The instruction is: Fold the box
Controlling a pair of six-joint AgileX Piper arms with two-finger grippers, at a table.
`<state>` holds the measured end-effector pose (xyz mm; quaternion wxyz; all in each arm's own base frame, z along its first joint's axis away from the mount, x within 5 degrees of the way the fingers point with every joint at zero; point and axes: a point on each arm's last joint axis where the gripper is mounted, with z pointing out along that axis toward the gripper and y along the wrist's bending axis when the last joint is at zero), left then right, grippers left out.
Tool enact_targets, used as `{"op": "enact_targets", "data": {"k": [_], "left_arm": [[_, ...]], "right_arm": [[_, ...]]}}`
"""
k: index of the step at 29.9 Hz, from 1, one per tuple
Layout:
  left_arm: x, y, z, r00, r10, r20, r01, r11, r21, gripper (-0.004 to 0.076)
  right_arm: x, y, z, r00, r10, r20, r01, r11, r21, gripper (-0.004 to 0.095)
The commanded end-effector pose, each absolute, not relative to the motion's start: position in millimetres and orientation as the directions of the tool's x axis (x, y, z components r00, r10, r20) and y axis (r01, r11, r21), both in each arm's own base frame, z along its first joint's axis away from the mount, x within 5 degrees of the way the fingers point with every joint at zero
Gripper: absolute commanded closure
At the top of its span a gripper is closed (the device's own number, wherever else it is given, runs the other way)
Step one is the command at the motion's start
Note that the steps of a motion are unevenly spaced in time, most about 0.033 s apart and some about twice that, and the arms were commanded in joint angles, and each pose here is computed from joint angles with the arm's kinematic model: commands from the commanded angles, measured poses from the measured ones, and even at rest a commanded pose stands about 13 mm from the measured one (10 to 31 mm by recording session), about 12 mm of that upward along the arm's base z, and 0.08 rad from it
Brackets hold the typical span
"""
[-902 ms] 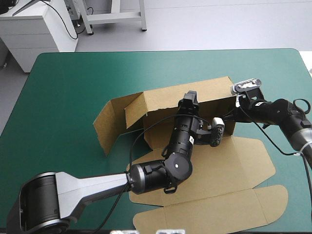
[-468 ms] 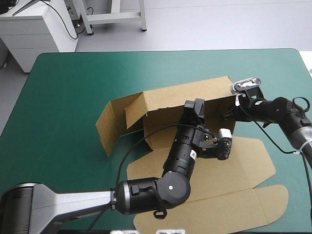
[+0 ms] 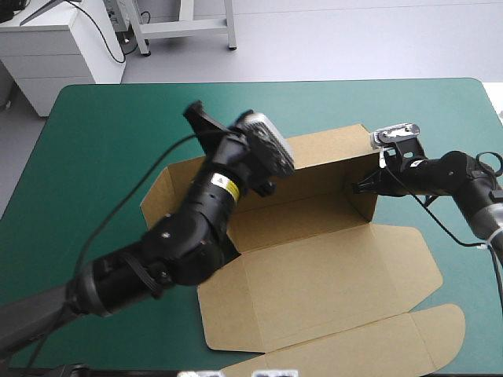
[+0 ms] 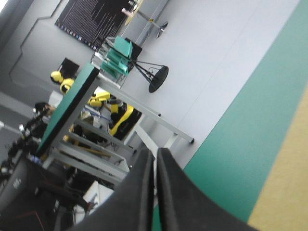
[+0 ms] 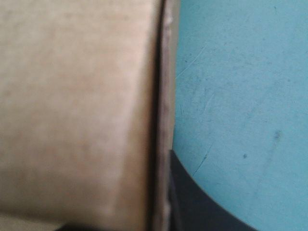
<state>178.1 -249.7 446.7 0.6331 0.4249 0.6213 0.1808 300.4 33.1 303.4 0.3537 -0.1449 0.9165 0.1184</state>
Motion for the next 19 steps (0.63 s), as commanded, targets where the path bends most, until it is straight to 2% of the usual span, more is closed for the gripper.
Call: {"op": "enact_targets", "data": {"k": [1,7,13,19], "left_arm": [[188.7,-203.6,493.9,0.135,0.639,-0.758,0.228,0.724,0.651,0.0721],[222.0,-141.3,515.7,0.003,0.535,-0.845,0.082,0.842,0.533,0.0720],[251.9,-82.0,505.8,-0.178,0.329,-0.927,0.018,0.943,0.332,0.0720],[265.9,-38.8,494.3,-0.295,0.145,-0.944,-0.040,0.986,0.164,0.0720]], "right_arm": [[286.4,35.7,341.9,-0.635,-0.111,-0.765,-0.334,0.932,0.142,0.0907],[264.0,34.2,380.0,-0.654,-0.082,-0.752,-0.304,0.939,0.162,0.0907],[247.6,35.4,422.8,-0.678,-0.066,-0.732,-0.300,0.934,0.193,0.0906],[236.1,37.0,443.4,-0.709,-0.068,-0.702,-0.306,0.927,0.219,0.0906]]}}
